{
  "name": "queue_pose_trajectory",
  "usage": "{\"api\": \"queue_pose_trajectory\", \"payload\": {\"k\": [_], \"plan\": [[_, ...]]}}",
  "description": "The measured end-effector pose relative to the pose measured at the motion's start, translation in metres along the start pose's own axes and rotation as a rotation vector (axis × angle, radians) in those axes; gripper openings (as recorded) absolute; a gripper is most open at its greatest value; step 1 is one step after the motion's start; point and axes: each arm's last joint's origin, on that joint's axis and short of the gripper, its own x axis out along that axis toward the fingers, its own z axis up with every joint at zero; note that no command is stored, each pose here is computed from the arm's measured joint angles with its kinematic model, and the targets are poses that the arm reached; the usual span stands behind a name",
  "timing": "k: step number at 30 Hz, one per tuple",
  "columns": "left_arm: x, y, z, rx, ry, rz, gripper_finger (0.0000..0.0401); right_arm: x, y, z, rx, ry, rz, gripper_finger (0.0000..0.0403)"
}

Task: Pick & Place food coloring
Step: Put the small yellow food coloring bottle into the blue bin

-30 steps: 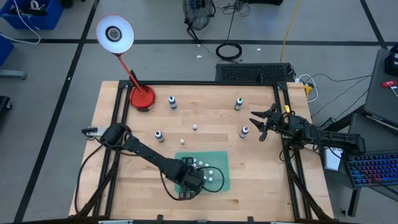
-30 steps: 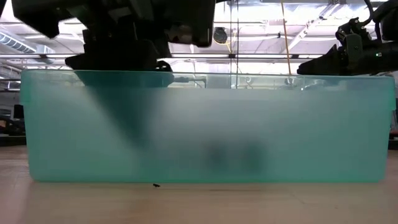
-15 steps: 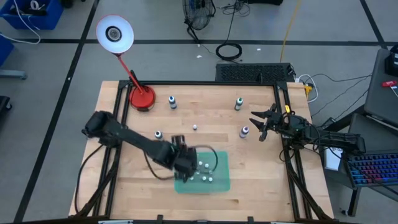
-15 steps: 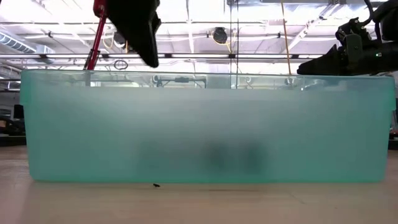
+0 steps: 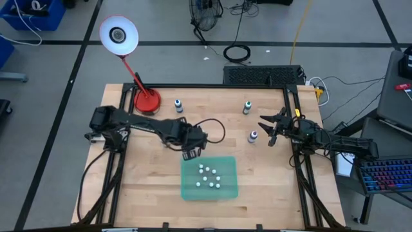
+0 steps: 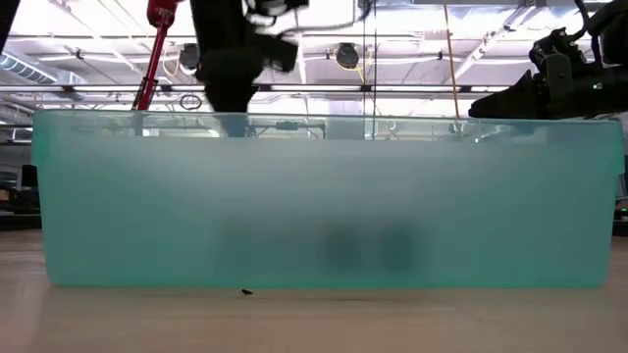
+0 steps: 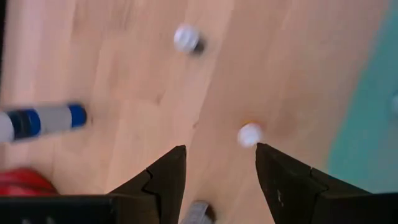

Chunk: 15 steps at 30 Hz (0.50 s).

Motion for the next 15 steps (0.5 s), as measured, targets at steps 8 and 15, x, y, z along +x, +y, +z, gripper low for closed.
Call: {"api": "queue_pose_trajectory", "payload": {"k": [8, 15], "plan": [[0.043, 0.002, -0.012, -0.023, 0.035, -0.127, 0.0195, 0.000, 0.000, 0.000, 0.000, 0.000, 0.000, 0.0141], [0.058, -0.002, -0.019, -0.026, 0.020, -0.166, 0.0195, 0.000, 0.000, 0.000, 0.000, 0.000, 0.000, 0.0141]]}}
